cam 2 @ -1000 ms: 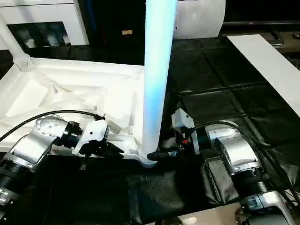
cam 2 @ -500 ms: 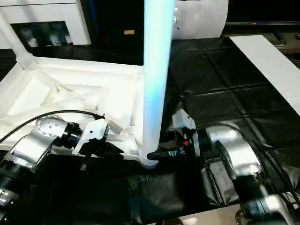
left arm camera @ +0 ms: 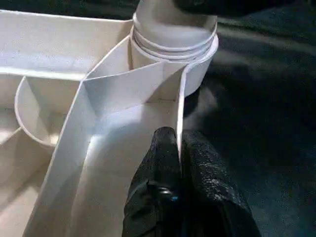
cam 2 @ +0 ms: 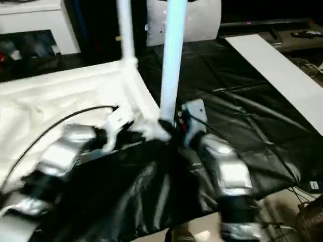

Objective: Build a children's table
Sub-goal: Rotate leg to tighten

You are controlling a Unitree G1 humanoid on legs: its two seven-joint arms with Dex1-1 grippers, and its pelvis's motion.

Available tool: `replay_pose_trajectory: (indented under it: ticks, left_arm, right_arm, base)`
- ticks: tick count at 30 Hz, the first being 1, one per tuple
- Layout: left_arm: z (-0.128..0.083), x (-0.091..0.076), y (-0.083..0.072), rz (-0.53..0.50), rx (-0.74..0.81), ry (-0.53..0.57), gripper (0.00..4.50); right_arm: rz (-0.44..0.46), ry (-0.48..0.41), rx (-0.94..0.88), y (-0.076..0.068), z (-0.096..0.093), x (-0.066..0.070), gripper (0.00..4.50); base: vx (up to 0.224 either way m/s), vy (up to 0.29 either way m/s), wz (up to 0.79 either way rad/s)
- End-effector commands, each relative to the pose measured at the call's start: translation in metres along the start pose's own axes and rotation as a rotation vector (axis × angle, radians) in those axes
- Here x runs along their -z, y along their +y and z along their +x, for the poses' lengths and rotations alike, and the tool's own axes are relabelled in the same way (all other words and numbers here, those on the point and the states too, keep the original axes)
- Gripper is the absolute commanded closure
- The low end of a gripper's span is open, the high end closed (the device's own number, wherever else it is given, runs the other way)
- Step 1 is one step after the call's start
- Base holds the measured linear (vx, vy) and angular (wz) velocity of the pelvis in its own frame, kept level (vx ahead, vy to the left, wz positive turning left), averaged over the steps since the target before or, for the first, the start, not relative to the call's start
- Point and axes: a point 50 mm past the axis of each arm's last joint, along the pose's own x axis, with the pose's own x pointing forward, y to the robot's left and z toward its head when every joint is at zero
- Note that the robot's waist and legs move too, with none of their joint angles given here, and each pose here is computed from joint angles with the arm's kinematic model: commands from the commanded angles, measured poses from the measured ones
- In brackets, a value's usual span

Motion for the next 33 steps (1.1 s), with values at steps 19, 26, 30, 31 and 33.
replay_pose_trajectory:
  ticks: [19,26,30,31,33]
  left_arm:
    - [-0.003,0.003,-0.019,0.16,0.168,-0.036,4.5]
    - [-0.025,0.014,-0.014,0.258,0.365,-0.012,4.5]
    - [-0.039,0.019,-0.011,0.331,0.505,0.044,4.5]
    - [-0.041,0.02,-0.01,0.343,0.526,0.054,4.5]
    - [-0.045,0.021,-0.009,0.367,0.567,0.072,4.5]
  right_arm:
    - [-0.148,-0.034,-0.277,0.012,-0.012,0.007,0.43]
    - [-0.301,0.02,-0.52,-0.016,-0.039,-0.004,0.0]
    - [-0.382,0.089,-0.731,-0.021,-0.053,-0.006,0.0]
    - [-0.377,0.1,-0.762,-0.022,-0.054,-0.006,0.17]
    - [-0.364,0.127,-0.824,-0.023,-0.056,-0.006,0.28]
  base:
    - [0.0,0.0,0.0]
    - [0.0,0.0,0.0]
    - [0.0,0.0,0.0]
    - [0.0,0.0,0.0]
    - [0.0,0.0,0.0]
